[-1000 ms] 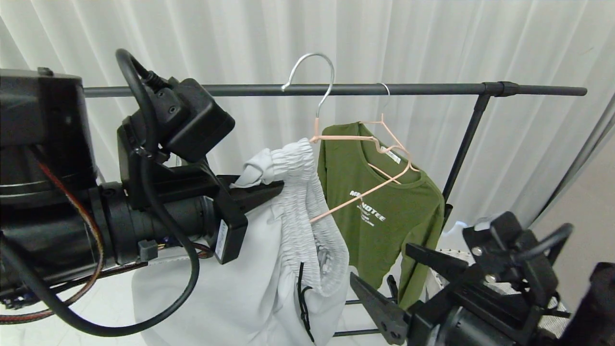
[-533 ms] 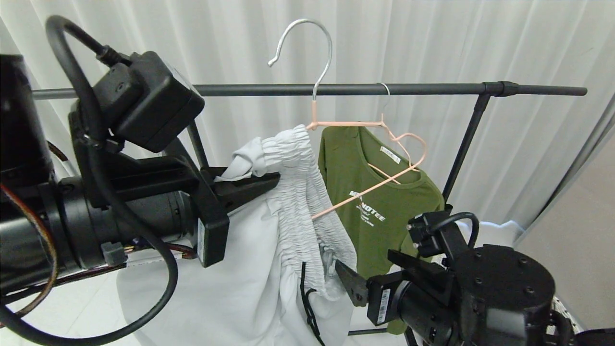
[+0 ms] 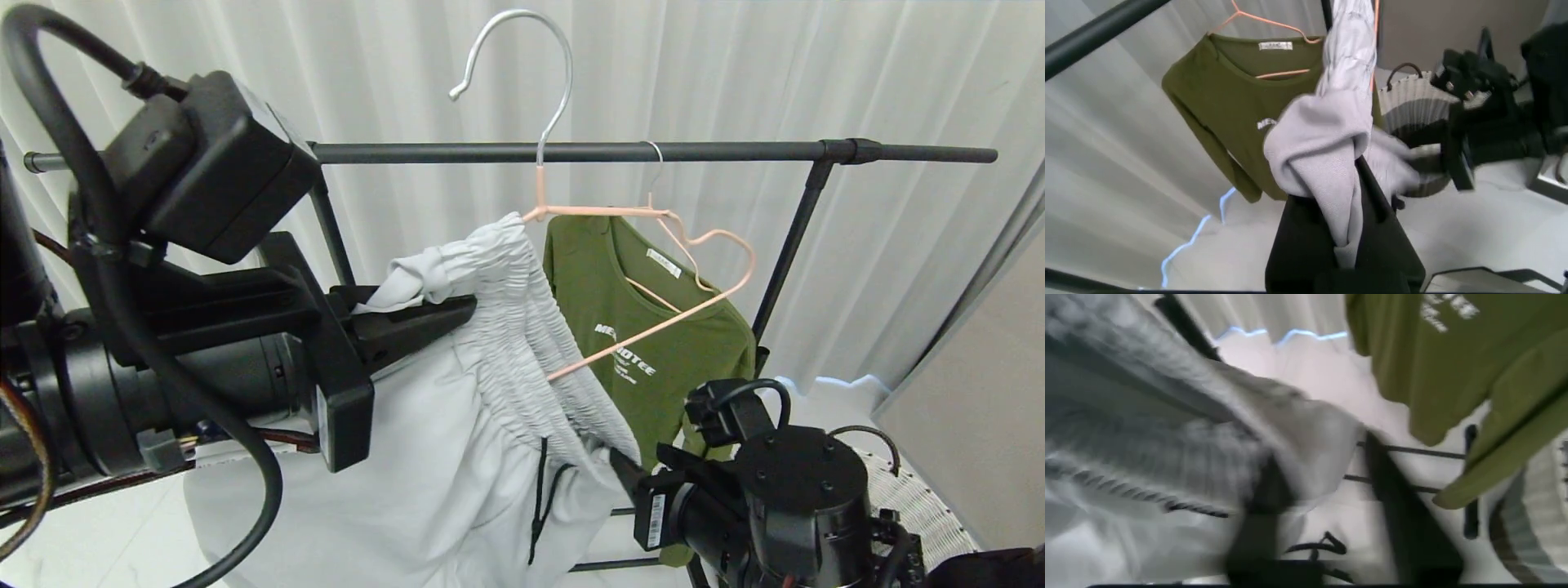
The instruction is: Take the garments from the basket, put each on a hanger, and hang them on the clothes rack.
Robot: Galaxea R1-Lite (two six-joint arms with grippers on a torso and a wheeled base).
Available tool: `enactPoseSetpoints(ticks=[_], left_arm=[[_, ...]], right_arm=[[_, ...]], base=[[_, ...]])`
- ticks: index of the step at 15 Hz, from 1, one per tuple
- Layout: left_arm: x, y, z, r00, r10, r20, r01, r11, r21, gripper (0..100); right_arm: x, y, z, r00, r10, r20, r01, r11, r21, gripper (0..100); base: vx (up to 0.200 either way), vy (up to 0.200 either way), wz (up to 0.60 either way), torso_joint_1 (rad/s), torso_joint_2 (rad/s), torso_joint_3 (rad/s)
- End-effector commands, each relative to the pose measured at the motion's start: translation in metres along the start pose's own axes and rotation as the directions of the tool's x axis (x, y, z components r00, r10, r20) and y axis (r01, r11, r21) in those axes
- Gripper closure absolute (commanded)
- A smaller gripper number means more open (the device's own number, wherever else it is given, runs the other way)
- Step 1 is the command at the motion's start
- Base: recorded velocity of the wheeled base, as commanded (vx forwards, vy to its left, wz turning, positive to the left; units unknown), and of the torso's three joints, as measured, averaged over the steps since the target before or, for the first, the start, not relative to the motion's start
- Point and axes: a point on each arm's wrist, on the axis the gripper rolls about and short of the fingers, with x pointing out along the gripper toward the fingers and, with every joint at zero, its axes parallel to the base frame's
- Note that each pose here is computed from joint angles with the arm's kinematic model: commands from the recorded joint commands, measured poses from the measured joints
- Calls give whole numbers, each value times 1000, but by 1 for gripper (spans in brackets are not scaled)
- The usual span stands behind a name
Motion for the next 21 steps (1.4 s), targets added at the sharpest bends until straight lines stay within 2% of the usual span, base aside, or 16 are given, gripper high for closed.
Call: enactPoseSetpoints(ticks=[1,3,6,9,11,13,18,20,21], left_arm=[[-1,-1,-4,1000,-3,-10,3,1000,-1,100],[-7,-4,-9,1000,-6,-18,6,1000,5,100],[-19,-15,-33,997,-30,-75,33,999,35,100],[-28,-24,-51,992,-49,-116,52,998,29,100],[-32,-28,-63,987,-57,-152,61,998,21,100],[-36,-30,-72,982,-56,-179,60,998,18,100],[-35,-36,-88,969,-74,-237,98,991,88,100],[-30,-33,-93,961,-58,-272,94,989,119,100],[-27,-29,-97,953,-32,-301,79,987,142,100]], right_arm=[[2,-17,8,998,-56,20,56,998,9,100],[7,-34,19,992,-120,46,120,993,5,100],[14,-62,33,971,-223,83,223,975,9,100],[17,-77,39,957,-270,104,271,963,5,100],[13,-82,34,954,-286,89,289,957,-17,100],[10,-82,35,955,-281,100,283,959,-15,100],[6,-80,40,958,-264,116,273,960,-69,100],[-3,-72,45,968,-212,134,230,964,-133,100],[-11,-66,49,980,-139,139,163,970,-179,100]], base=[[0,0,0,0,0,0],[0,0,0,0,0,0],[0,0,0,0,0,0],[0,0,0,0,0,0],[0,0,0,0,0,0],[0,0,0,0,0,0],[0,0,0,0,0,0],[0,0,0,0,0,0],[0,0,0,0,0,0]])
